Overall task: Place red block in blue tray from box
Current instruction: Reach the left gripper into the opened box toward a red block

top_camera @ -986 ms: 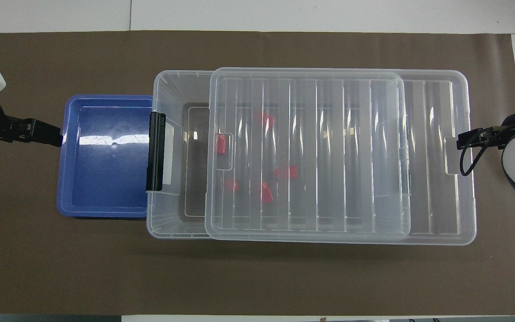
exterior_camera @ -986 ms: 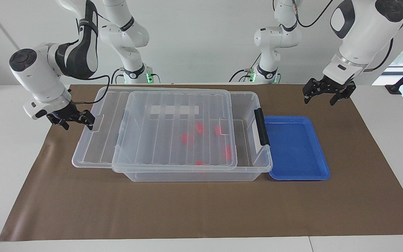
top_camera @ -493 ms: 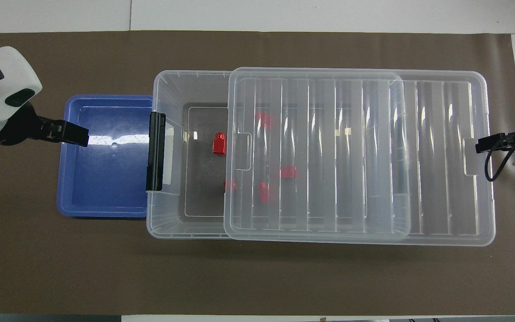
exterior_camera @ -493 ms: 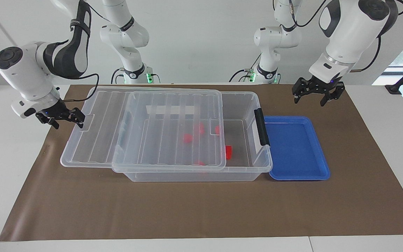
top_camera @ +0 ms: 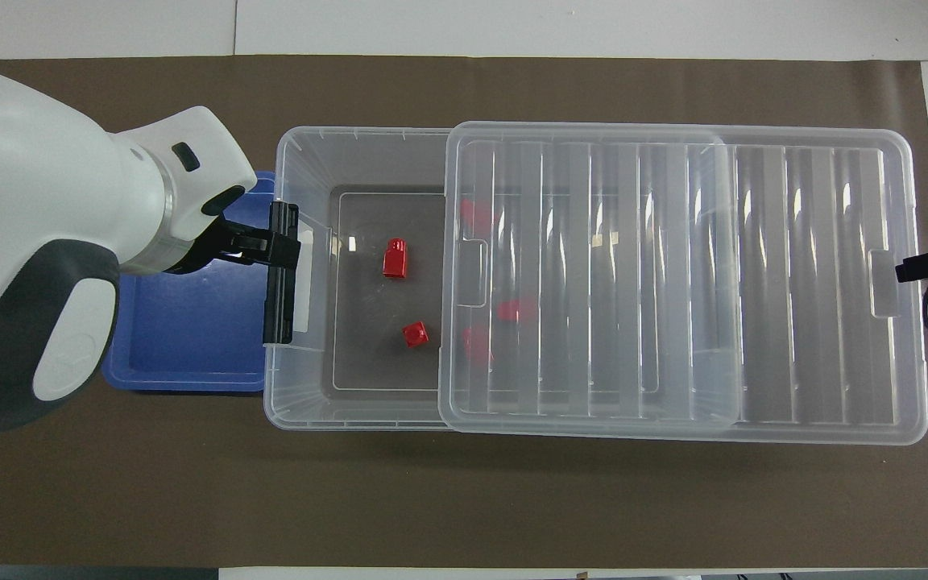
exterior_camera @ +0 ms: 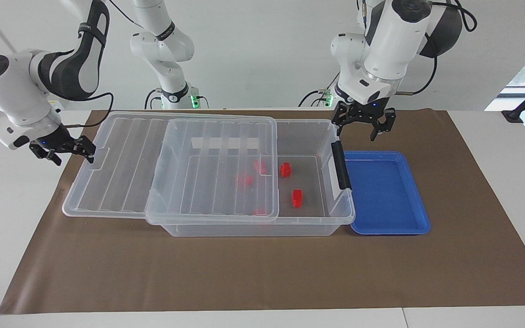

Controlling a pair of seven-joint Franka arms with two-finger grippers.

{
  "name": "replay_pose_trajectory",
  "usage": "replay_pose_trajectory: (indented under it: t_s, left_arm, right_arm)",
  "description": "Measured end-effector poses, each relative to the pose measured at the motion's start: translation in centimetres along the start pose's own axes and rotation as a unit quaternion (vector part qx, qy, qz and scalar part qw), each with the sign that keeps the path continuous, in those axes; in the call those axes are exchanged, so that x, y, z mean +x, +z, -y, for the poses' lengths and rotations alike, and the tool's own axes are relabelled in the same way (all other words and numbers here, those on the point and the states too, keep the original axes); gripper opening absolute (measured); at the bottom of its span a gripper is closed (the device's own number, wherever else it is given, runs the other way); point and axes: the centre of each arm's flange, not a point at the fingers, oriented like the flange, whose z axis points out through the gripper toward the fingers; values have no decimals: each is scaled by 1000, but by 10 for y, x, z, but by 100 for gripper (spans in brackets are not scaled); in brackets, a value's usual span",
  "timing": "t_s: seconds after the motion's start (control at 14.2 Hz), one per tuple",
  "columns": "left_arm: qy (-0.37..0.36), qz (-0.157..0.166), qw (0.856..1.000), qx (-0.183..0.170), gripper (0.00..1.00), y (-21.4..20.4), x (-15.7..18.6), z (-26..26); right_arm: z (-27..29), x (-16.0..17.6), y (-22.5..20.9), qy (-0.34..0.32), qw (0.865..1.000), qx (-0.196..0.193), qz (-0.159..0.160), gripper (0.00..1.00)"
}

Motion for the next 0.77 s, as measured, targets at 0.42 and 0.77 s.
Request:
replay_pose_trajectory:
  t_s: [0.42,0.77]
  left_arm:
    - [-9,5,1000,0,100,87,25,-55]
    - [-21,0,1000,-6,100,143,26,-78]
  right_arm:
    - [-12,-5,-2,-8,1000,-1,-1,100]
    - [-15,-6,-2,-7,1000,-1,-1,100]
